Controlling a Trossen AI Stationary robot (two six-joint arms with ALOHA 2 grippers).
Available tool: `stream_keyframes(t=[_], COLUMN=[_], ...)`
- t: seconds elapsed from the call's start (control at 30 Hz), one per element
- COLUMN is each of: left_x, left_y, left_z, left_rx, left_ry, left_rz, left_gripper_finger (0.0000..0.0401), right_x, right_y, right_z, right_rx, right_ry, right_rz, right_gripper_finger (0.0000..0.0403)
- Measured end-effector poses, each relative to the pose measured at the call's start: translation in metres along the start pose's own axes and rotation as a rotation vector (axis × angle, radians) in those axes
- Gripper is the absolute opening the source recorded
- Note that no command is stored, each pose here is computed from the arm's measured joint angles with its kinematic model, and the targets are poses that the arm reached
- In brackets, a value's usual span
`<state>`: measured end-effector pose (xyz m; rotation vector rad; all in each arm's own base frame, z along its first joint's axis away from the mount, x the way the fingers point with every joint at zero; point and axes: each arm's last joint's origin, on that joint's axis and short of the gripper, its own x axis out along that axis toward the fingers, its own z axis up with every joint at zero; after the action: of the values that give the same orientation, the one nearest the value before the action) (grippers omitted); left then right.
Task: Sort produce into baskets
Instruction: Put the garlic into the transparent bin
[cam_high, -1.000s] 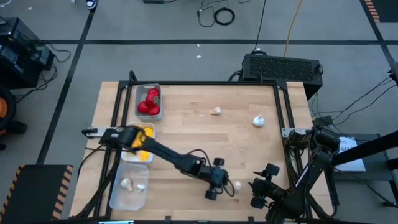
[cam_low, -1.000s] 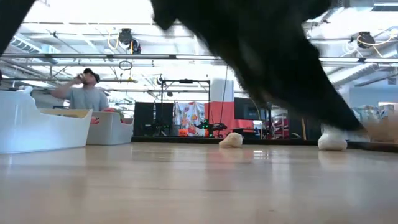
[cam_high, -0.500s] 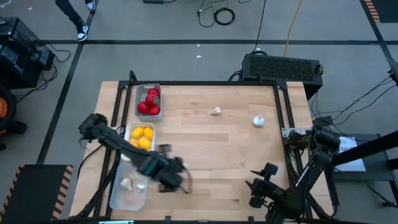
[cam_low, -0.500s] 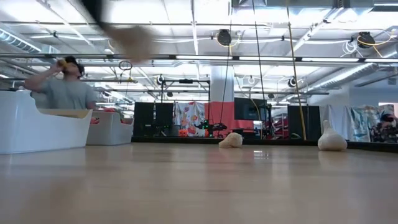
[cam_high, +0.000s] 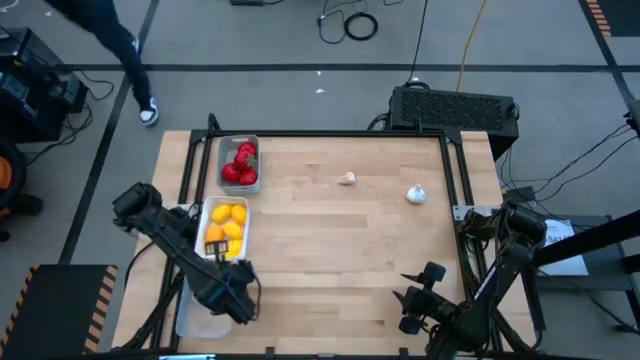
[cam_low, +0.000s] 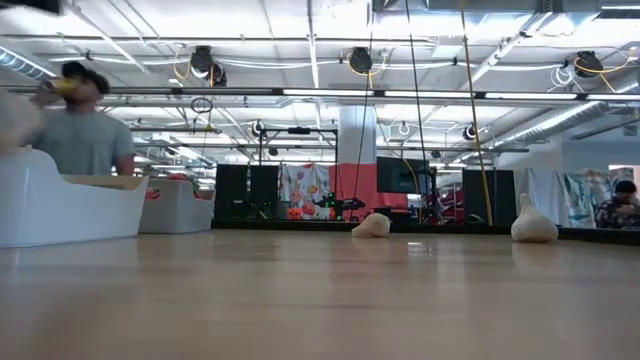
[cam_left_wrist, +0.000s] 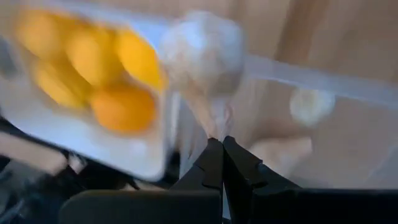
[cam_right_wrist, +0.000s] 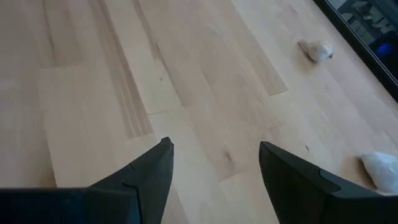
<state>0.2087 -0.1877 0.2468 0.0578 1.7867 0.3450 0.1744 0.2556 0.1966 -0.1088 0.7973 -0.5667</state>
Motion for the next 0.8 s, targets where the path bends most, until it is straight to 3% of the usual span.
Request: stream_keyframes(t=[0.23, 0.47, 0.8], left_x=[0.025, 0.028, 0.026], left_y=[-0.007, -0.005, -0.006], left_z=[-0.008, -0.008, -0.017], left_rx=[0.017, 0.039, 0.121], left_ry=[0.163, 0.138, 0.315], left_rz=[-0.06, -0.026, -0.121], left_gripper_finger=[0.0004, 0.0004, 0.0004], right_x=[0.0, 0.0, 0.0], right_y=[0.0, 0.0, 0.0], right_z=[0.0, 0.0, 0.0], right_rx=[-0.001, 0.0, 0.0], right_ry=[0.0, 0.0, 0.0], right_rz=[0.001, 0.001, 0.001], right_gripper_finger=[0.0226, 0.0226, 0.0226])
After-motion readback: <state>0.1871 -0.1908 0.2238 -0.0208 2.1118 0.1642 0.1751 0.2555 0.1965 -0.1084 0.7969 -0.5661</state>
